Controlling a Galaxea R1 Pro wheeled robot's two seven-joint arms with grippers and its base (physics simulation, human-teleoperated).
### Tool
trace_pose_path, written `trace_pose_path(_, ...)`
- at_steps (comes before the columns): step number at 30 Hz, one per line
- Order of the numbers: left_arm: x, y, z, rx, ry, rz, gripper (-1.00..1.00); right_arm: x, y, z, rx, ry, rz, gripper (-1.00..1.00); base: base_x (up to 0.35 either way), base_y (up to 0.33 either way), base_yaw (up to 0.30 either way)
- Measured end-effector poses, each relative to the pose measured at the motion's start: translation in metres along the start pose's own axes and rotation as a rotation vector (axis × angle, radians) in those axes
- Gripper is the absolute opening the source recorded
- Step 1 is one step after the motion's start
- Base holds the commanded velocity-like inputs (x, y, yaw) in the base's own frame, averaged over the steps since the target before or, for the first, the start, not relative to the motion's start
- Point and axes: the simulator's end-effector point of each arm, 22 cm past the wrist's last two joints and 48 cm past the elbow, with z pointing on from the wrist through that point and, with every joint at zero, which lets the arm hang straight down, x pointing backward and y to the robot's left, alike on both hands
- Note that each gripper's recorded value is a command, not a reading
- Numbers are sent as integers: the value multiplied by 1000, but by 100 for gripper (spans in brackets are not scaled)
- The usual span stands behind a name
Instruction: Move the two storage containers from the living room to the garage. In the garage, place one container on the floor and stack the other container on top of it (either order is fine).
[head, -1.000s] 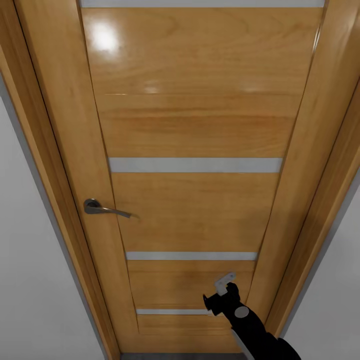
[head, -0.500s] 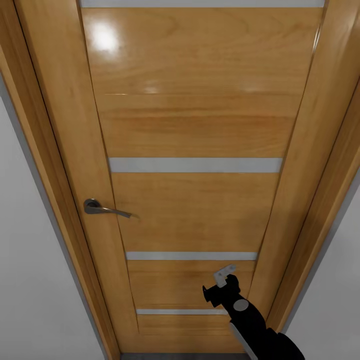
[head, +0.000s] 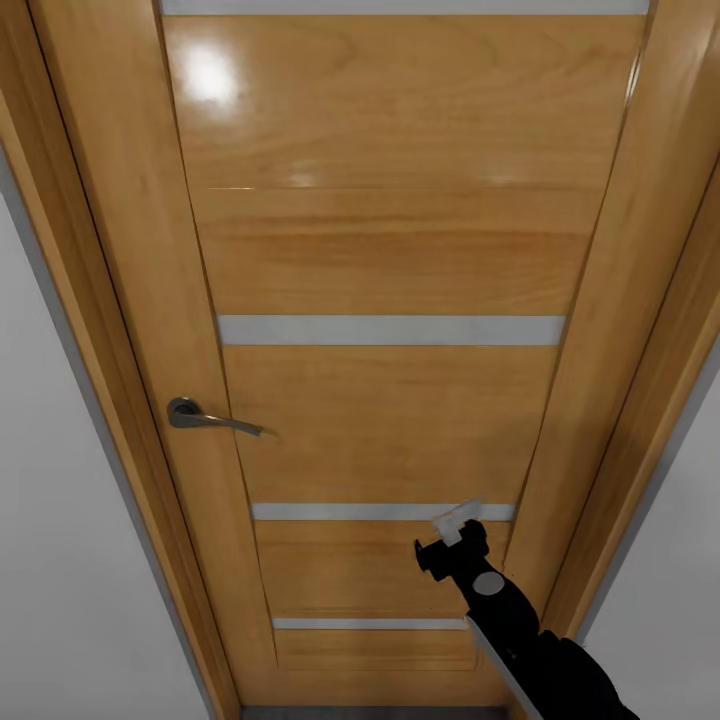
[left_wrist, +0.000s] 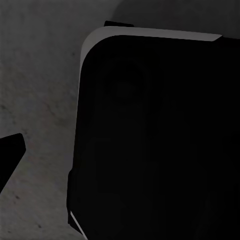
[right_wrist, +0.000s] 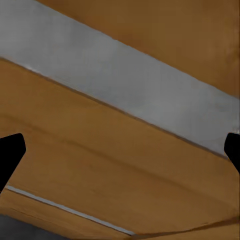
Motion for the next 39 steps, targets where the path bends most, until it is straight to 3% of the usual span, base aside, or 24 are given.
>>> trace_pose_path(4,0,0,0,0,0,0,100,-26,-20,-1,39,-29,-11,100,0,0,0)
trace_pose_path(21,0,0,0,0,0,0,100,-48,-31,6,54,-28,-6,100,0,0,0)
trace_pose_path(25,0,0,0,0,0,0,100,-55,-35,27,74,-7,-67,100,0,0,0)
trace_pose_path(29,0,0,0,0,0,0,100,-76,-67,45,124,-7,-27,100,0,0,0)
trace_pose_path(30,0,0,0,0,0,0,100,-77,-71,45,142,-5,-39,100,0,0,0)
trace_pose_path(35,0,0,0,0,0,0,100,-85,-65,44,135,-19,-40,100,0,0,0)
trace_pose_path(39,0,0,0,0,0,0,100,-106,-39,38,97,-54,-21,100,0,0,0)
